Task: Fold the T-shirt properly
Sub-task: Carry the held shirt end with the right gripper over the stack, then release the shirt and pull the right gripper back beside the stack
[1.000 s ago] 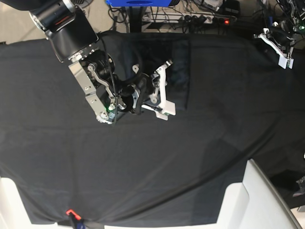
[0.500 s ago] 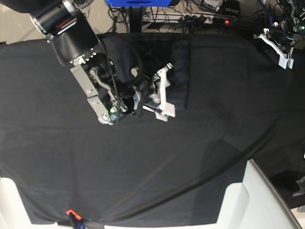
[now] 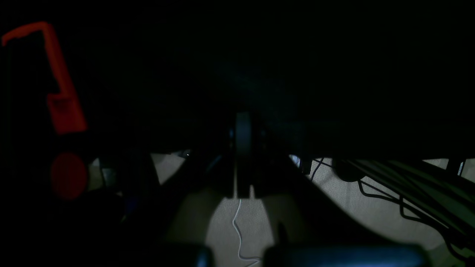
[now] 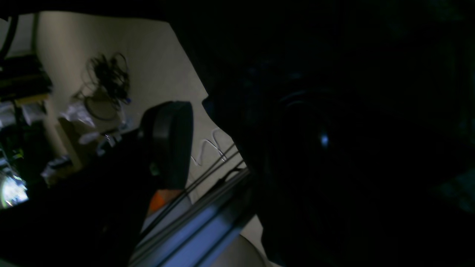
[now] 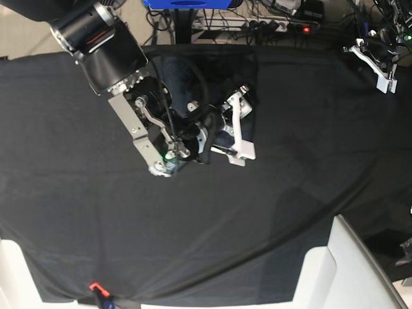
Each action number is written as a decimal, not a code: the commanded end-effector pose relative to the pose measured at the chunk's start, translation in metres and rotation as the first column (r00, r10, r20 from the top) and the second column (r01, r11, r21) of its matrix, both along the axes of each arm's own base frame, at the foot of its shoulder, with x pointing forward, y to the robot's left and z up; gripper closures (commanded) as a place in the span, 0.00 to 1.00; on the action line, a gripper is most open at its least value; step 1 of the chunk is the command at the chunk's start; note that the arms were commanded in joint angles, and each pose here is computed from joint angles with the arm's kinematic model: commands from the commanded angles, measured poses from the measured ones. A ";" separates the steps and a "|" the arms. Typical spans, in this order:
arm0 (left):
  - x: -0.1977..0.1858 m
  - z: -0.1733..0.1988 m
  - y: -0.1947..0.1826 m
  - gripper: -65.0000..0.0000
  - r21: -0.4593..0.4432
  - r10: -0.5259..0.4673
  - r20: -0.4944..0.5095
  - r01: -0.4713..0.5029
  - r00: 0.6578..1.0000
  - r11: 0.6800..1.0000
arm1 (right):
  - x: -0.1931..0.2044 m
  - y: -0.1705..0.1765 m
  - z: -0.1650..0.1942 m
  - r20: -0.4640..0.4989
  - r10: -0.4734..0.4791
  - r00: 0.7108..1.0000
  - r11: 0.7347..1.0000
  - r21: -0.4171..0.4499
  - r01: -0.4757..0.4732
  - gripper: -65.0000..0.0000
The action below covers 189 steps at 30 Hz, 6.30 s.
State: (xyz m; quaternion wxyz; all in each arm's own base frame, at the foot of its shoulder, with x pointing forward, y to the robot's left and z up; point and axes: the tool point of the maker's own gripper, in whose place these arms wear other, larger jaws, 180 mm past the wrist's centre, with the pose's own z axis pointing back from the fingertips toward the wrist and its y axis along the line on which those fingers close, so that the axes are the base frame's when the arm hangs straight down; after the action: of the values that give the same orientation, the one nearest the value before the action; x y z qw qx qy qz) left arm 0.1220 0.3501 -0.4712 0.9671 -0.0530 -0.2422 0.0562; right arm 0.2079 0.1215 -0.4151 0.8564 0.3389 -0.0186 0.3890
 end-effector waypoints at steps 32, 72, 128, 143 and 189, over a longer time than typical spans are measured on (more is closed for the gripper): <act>0.006 0.010 0.009 1.00 0.022 -0.012 0.027 0.011 1.000 1.000 | 0.057 -0.092 0.005 -0.082 -0.457 0.886 0.887 0.025 0.460 0.92; 0.012 0.008 0.008 1.00 0.015 -0.010 0.033 0.010 0.999 1.000 | 0.021 -0.039 0.034 -0.011 -0.202 0.979 0.978 0.055 0.202 0.93; 0.029 -0.009 -0.010 1.00 0.091 -0.137 -0.049 0.141 0.989 0.986 | 0.056 -0.087 -0.013 -0.101 -0.558 0.824 0.829 -0.029 0.558 0.93; 0.029 -0.009 -0.009 1.00 0.096 -0.139 -0.052 0.144 0.989 0.985 | 0.021 -0.122 -0.049 -0.120 -0.611 0.782 0.791 -0.119 0.600 0.93; 0.025 -0.011 -0.010 1.00 0.094 -0.141 -0.061 0.146 0.988 0.985 | 0.095 -0.149 -0.045 -0.064 -0.823 0.565 0.568 -0.119 0.814 0.94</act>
State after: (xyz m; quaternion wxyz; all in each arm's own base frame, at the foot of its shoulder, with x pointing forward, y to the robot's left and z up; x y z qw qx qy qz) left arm 0.1521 0.3343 -0.4822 0.9735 -0.0309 -0.2255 -0.0202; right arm 0.2897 -0.0256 -0.4699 0.9539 0.2763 -0.0919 -0.0729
